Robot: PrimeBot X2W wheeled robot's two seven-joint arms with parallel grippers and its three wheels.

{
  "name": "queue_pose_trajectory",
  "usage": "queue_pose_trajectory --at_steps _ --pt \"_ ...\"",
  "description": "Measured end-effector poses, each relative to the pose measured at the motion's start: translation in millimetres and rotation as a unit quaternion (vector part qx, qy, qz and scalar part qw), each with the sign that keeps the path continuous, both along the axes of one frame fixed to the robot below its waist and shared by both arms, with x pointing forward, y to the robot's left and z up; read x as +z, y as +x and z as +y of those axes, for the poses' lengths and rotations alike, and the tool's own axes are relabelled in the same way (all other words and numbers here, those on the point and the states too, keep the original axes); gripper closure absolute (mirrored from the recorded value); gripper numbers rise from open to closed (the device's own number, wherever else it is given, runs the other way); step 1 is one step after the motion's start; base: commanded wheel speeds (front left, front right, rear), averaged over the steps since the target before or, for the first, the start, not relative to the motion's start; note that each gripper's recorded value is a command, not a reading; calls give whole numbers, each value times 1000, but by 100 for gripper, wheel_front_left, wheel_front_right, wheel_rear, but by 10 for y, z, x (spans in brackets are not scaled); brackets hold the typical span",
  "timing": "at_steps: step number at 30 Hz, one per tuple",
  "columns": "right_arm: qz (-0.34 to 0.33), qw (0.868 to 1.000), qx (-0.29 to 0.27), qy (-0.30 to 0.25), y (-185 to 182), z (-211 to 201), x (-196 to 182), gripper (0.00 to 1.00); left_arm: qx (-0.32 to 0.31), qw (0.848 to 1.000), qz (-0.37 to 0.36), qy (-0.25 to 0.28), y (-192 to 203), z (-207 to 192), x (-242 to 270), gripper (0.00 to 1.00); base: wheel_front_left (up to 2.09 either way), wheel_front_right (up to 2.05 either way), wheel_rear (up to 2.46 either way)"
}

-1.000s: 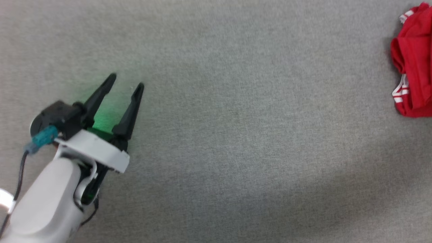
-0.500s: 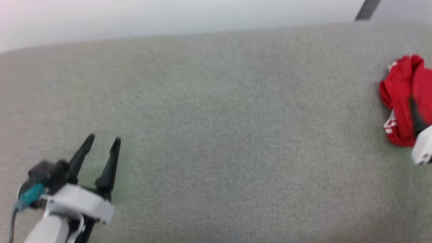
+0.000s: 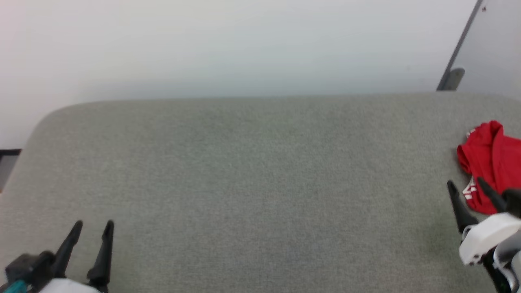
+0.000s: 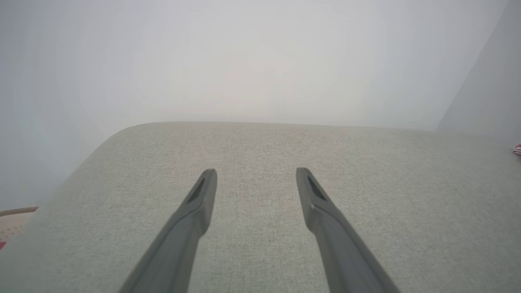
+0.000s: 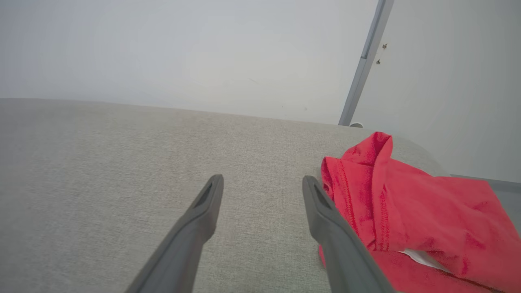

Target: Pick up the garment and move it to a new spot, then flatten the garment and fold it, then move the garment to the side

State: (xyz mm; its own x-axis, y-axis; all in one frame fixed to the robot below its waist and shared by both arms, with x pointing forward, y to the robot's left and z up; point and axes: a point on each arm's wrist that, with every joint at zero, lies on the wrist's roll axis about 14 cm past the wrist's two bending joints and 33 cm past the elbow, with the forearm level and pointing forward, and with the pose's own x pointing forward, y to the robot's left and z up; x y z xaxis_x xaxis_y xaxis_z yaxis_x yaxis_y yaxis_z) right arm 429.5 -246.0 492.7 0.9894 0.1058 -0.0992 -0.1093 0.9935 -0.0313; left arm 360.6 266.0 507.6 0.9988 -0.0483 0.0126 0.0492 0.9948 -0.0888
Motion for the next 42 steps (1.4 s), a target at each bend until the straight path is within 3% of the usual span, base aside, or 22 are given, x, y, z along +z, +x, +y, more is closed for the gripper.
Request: queue_pose_trajectory --at_steps 8,20,42 --pt "-21 999 18 15 -263 231 19 0 31 999 -10 -1 -322 189 31 0 0 0 0" --pt "-12 999 4 40 -597 288 -161 0 52 999 -10 -8 -417 247 -19 0 0 0 0" --pt "-34 999 8 35 -681 366 -72 0 58 998 -8 -28 -470 235 -61 0 0 0 0"
